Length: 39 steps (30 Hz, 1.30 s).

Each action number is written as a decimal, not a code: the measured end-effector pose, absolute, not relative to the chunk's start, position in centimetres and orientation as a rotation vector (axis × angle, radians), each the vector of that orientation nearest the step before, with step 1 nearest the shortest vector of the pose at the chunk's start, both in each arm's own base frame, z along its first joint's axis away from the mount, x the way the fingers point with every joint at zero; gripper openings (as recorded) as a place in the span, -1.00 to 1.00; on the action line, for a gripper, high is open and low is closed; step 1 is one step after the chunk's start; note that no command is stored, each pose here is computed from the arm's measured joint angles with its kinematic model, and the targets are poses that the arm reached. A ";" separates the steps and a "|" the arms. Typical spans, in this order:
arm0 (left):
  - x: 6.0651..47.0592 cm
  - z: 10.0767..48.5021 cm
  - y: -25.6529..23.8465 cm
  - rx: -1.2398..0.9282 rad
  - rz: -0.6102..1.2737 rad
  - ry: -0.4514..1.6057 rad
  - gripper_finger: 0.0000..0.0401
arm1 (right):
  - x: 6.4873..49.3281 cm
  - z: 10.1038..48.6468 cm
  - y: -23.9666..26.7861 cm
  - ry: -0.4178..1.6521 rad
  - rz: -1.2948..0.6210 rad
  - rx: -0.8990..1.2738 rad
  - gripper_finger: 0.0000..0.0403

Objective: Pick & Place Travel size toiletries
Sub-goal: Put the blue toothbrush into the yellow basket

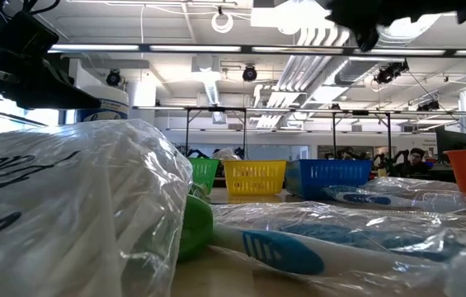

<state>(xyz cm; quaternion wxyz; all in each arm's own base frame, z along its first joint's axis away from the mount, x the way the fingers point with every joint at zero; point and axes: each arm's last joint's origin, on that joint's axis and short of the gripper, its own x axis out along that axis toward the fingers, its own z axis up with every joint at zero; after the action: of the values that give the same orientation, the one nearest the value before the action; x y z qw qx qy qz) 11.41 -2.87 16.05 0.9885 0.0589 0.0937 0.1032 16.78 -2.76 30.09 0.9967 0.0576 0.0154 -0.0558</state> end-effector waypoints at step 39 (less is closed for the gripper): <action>11.4 16.1 -2.9 -0.103 0.226 0.158 -1.00 | 11.1 19.2 -0.3 -0.226 0.086 0.032 -0.98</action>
<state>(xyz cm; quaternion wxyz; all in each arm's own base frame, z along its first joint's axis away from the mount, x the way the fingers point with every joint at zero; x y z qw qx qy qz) 11.42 -2.87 16.11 0.9892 -0.0512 0.0789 0.1127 11.13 -0.27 19.20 0.9926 0.0160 -0.1127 0.0427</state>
